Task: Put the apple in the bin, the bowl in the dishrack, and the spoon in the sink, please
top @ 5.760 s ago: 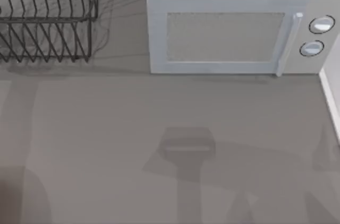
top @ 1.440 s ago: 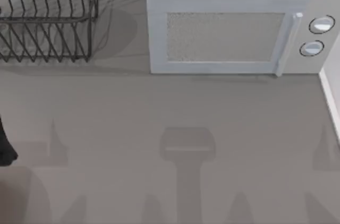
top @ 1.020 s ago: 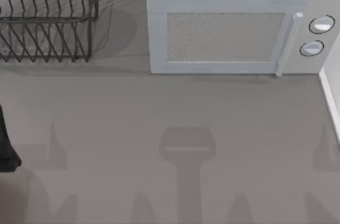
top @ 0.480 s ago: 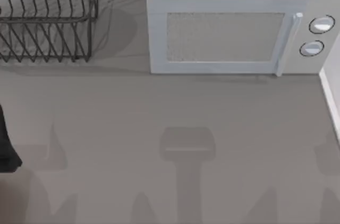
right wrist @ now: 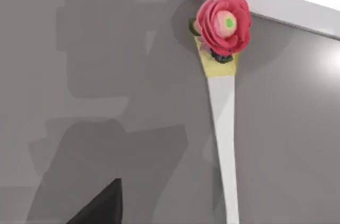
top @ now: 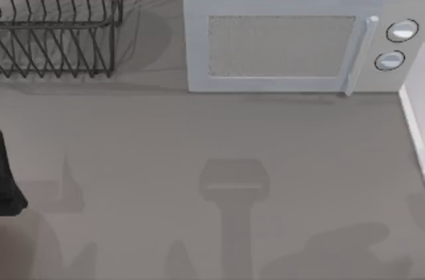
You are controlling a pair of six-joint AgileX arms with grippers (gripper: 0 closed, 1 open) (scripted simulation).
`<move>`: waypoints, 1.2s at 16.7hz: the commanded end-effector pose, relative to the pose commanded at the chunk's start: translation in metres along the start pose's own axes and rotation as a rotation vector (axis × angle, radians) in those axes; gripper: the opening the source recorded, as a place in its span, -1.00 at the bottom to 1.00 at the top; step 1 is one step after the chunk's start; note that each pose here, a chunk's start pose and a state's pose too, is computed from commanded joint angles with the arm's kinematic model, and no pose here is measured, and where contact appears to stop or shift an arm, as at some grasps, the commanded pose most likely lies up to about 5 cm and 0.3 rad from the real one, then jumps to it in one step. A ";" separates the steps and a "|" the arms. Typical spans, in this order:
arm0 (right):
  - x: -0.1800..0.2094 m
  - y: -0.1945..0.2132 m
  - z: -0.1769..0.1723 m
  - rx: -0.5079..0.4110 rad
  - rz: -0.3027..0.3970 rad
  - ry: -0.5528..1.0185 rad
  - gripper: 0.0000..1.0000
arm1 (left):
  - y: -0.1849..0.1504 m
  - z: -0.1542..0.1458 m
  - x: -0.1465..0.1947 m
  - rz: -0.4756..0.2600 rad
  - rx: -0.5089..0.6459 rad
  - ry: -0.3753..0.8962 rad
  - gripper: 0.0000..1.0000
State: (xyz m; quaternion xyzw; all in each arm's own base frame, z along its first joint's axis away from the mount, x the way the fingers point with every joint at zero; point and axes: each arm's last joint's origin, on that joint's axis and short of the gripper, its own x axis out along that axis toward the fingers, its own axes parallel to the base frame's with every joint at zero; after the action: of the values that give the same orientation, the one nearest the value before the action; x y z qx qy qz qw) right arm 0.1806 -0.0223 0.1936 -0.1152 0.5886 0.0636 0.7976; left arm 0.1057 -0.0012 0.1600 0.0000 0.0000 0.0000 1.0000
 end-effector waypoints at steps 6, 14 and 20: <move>0.011 -0.019 0.027 -0.062 0.113 0.263 1.00 | 0.000 0.000 0.000 0.000 0.000 0.000 1.00; 0.015 -0.019 0.028 -0.067 0.121 0.276 1.00 | 0.000 0.000 0.000 0.000 0.000 0.000 1.00; 0.070 -0.016 0.019 -0.065 0.115 0.266 1.00 | 0.000 0.000 0.000 0.000 0.000 0.000 1.00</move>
State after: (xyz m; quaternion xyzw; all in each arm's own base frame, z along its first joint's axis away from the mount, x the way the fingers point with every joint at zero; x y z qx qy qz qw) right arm 0.2224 -0.0350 0.1340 -0.1144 0.6922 0.1125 0.7036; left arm 0.1057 -0.0012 0.1600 0.0000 0.0000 0.0000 1.0000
